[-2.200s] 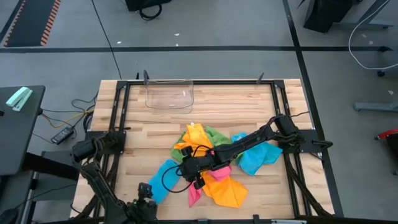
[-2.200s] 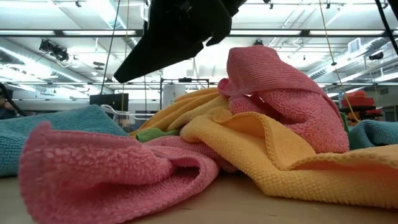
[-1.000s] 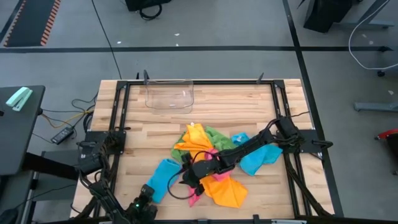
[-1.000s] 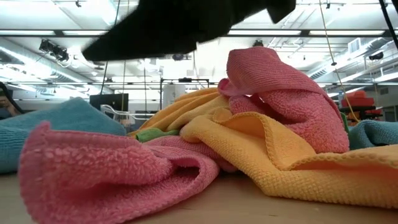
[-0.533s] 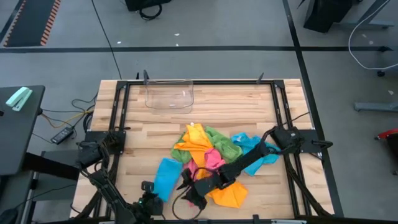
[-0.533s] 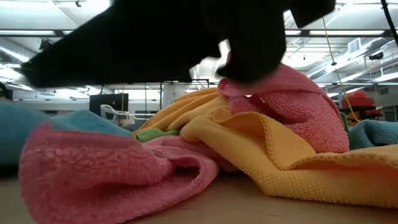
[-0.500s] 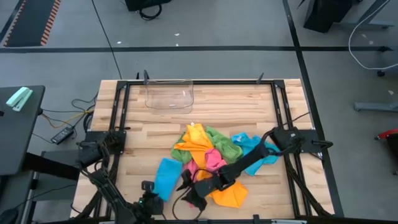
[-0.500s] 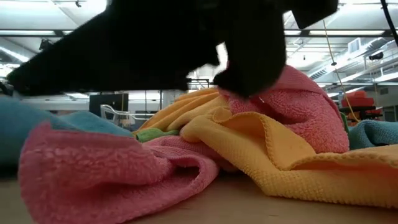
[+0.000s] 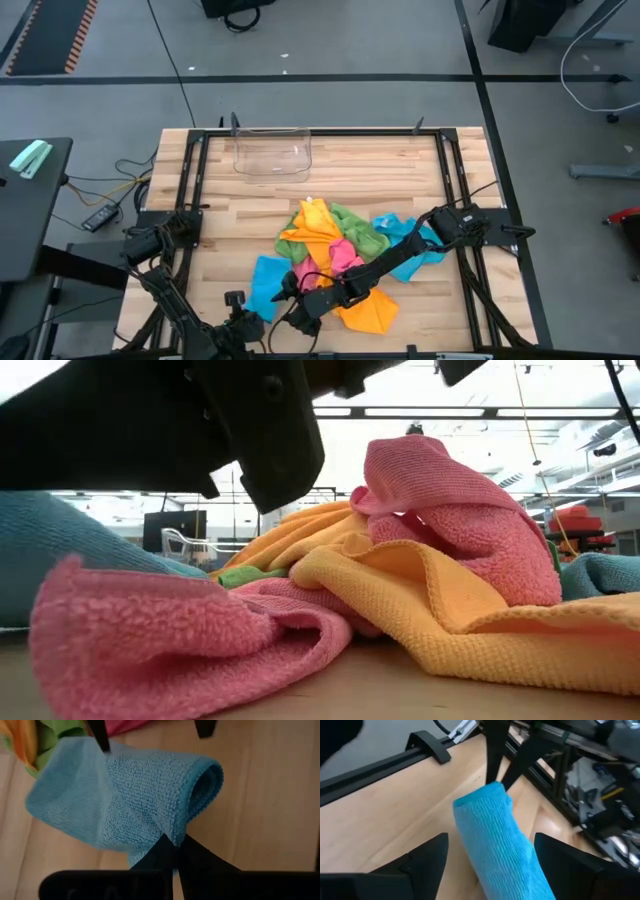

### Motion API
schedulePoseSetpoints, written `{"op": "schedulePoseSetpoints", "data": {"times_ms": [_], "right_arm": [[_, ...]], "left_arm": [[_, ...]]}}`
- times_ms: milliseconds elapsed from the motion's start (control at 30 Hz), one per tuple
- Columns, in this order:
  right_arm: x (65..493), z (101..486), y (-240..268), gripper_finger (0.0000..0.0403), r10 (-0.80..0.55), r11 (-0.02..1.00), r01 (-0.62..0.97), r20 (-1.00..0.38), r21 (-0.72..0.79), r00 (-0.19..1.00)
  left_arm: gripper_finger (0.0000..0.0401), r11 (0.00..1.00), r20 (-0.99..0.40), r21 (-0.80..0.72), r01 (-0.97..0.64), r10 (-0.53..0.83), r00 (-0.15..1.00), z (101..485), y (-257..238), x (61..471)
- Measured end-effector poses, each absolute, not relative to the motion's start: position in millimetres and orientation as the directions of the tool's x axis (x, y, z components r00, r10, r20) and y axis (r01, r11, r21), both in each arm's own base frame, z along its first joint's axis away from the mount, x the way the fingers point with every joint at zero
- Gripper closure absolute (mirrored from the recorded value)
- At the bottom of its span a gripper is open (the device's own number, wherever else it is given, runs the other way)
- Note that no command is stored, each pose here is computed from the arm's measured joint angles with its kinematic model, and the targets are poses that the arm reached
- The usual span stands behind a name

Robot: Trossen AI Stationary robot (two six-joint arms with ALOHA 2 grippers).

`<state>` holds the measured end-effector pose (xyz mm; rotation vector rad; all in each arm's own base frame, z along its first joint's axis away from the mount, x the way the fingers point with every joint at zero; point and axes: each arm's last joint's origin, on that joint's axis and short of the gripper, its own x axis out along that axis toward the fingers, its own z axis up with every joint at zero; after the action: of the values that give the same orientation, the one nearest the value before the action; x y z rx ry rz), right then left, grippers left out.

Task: Fold microfiber towels
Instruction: Fold the left blue microfiber towel

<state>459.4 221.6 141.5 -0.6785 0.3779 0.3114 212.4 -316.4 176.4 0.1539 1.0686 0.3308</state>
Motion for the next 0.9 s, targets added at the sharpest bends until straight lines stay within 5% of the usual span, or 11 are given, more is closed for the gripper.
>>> {"op": "schedulePoseSetpoints", "data": {"times_ms": [400,900], "right_arm": [[474.2,122.3,198.6,0.0105,0.151,0.672,-0.415,-0.435,-0.613,0.888],[477.0,121.6,193.4,0.0268,0.22,0.74,-0.441,-0.437,-0.507,0.872]], "left_arm": [[0.0377,0.923,-0.784,0.364,-0.122,0.375,0.495,198.2,-311.8,226.7],[0.0375,0.894,-0.707,0.427,-0.139,0.425,0.565,206.4,-310.9,229.0]]}}
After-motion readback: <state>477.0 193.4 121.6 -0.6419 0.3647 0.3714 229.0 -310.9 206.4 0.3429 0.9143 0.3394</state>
